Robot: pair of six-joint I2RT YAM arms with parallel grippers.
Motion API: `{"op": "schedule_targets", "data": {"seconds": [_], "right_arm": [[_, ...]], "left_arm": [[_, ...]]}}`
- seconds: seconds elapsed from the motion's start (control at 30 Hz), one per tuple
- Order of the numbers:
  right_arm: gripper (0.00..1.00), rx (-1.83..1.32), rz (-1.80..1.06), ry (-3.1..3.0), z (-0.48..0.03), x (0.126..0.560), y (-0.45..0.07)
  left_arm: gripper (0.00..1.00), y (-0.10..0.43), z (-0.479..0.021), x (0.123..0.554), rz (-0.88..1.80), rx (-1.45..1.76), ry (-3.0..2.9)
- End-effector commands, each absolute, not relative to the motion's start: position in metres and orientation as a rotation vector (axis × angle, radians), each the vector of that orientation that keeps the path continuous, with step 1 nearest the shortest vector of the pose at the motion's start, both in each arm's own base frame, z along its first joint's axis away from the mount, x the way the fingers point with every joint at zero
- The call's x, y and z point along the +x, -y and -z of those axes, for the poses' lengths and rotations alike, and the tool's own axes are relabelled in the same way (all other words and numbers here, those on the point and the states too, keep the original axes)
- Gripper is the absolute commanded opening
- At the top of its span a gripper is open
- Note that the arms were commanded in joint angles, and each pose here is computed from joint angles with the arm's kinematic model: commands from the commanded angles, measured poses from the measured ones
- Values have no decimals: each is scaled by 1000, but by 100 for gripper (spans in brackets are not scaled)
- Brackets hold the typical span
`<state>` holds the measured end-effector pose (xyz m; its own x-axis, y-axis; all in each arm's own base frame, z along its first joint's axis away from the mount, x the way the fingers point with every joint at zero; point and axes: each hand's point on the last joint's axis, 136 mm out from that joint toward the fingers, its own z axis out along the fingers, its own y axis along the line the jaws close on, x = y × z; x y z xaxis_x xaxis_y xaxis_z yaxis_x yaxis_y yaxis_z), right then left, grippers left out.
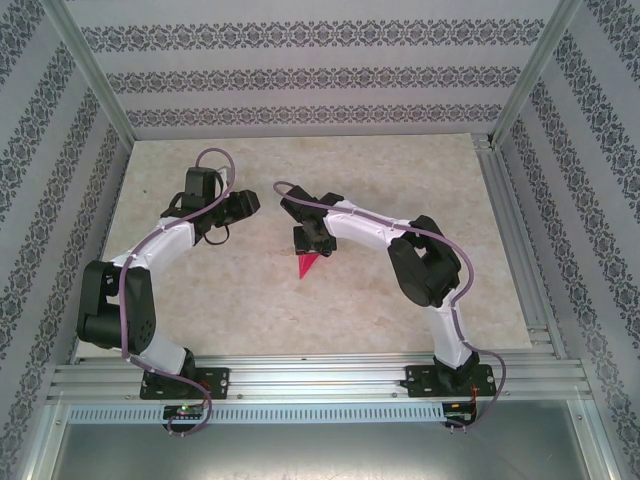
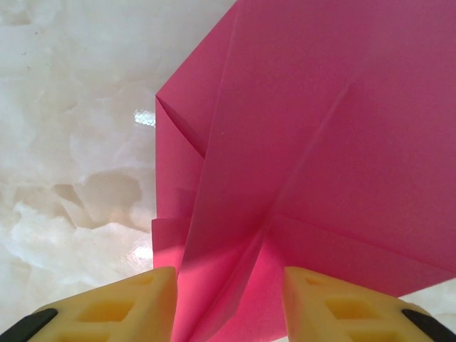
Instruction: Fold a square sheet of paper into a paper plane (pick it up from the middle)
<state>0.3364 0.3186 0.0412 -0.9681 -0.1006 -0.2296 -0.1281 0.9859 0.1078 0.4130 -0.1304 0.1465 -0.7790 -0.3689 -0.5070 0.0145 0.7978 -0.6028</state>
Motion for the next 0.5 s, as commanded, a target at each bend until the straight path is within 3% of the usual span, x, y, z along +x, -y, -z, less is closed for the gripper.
{"op": "schedule_targets", "data": {"seconds": [0.0, 0.47], "right_arm": [[43, -165, -135, -2904, -38, 338, -321], [49, -121, -124, -2913, -28, 350, -333]], "left_arm": [[49, 128, -151, 412, 785, -247, -2335], [49, 131, -147, 412, 804, -241, -2344]]}}
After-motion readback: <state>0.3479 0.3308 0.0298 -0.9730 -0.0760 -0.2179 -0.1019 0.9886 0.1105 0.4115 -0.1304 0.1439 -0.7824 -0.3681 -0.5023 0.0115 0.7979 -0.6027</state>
